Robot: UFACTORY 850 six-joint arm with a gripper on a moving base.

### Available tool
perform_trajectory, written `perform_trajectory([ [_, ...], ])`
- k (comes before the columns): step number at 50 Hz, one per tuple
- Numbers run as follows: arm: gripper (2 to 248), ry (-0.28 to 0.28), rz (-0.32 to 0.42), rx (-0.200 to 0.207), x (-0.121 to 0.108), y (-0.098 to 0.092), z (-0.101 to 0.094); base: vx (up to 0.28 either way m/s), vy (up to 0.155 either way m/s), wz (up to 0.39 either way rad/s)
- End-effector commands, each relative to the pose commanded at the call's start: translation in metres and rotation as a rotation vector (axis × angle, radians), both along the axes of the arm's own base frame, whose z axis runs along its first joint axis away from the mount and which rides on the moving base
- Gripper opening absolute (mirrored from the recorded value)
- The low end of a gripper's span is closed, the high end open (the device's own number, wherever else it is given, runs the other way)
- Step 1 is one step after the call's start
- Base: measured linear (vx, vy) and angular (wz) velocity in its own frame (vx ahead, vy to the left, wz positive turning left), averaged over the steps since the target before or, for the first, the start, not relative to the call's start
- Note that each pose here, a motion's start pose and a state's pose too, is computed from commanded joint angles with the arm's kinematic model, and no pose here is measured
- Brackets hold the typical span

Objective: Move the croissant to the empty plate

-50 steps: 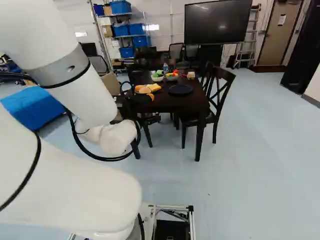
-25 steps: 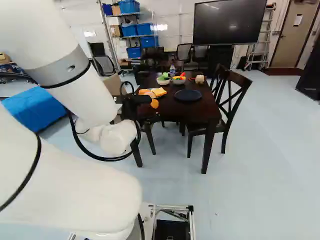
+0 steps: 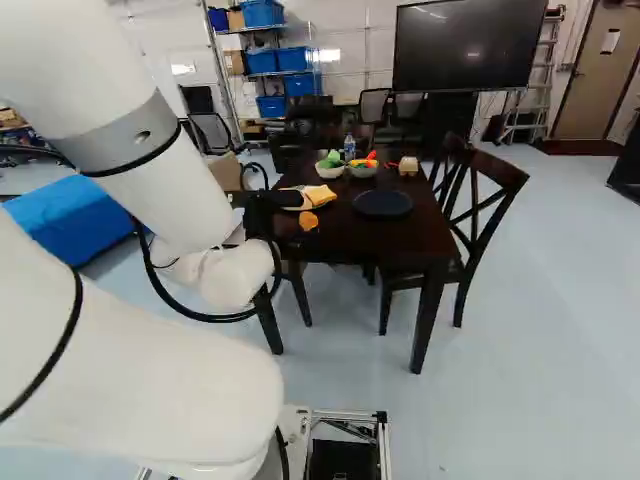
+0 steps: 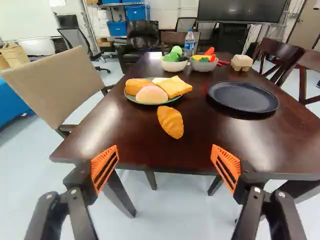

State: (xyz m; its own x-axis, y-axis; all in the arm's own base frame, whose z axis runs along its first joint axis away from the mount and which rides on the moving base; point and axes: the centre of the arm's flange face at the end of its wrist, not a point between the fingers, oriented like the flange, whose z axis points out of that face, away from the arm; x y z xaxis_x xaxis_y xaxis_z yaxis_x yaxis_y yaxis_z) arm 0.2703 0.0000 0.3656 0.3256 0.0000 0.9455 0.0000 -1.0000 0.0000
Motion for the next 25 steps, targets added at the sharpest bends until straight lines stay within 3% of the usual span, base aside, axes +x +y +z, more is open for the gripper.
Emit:
perform_trajectory([
  [11,247,0.0,0.0,0.0,0.0,0.0,0.0,0.183,-0.001,-0.001],
  [25,247,0.0,0.0,0.0,0.0,0.0,0.0,0.058,0.0,0.0],
])
